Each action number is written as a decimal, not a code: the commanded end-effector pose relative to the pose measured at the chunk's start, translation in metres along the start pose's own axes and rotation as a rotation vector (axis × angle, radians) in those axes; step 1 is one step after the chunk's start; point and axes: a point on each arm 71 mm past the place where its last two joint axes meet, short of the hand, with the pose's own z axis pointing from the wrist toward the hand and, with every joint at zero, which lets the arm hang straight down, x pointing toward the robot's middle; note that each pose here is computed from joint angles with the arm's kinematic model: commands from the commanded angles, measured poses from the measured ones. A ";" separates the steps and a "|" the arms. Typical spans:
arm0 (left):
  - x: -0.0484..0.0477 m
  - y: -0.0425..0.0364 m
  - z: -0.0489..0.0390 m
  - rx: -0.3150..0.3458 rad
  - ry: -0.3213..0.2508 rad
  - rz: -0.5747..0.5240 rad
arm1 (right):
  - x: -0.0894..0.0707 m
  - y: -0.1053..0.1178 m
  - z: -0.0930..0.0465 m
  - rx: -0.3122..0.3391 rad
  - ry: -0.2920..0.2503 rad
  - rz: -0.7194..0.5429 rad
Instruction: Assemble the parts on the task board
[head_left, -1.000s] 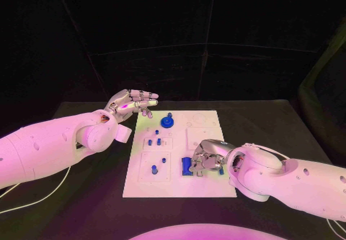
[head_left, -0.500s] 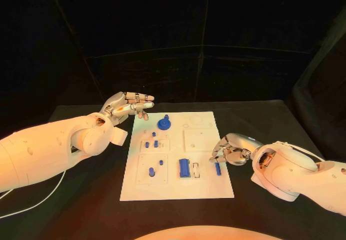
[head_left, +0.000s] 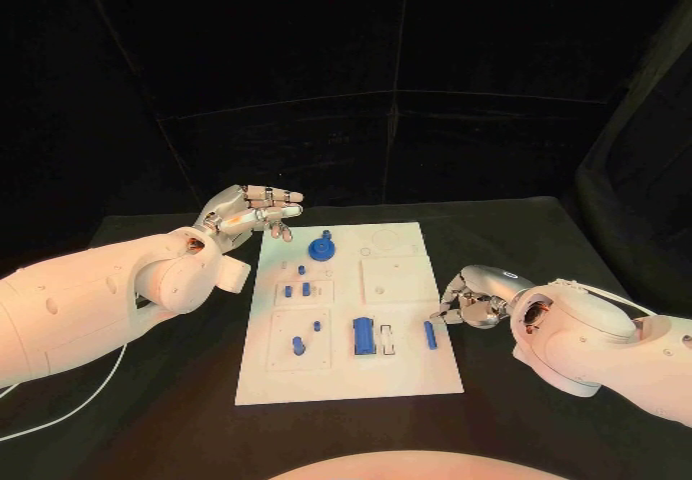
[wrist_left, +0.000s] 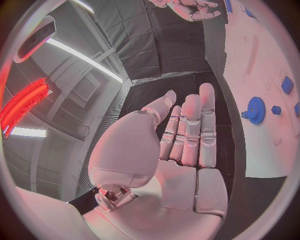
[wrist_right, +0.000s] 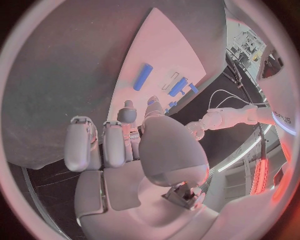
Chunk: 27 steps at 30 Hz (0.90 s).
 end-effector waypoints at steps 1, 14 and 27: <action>0.0010 -0.0012 0.0000 0.008 0.009 -0.008 | 0.006 -0.001 0.002 0.034 0.061 -0.101; 0.0004 0.0002 -0.0002 0.005 0.009 -0.008 | 0.015 0.009 0.009 0.007 0.101 -0.123; 0.0006 0.0012 -0.0004 0.002 0.010 -0.010 | 0.022 0.017 0.015 -0.012 0.115 -0.152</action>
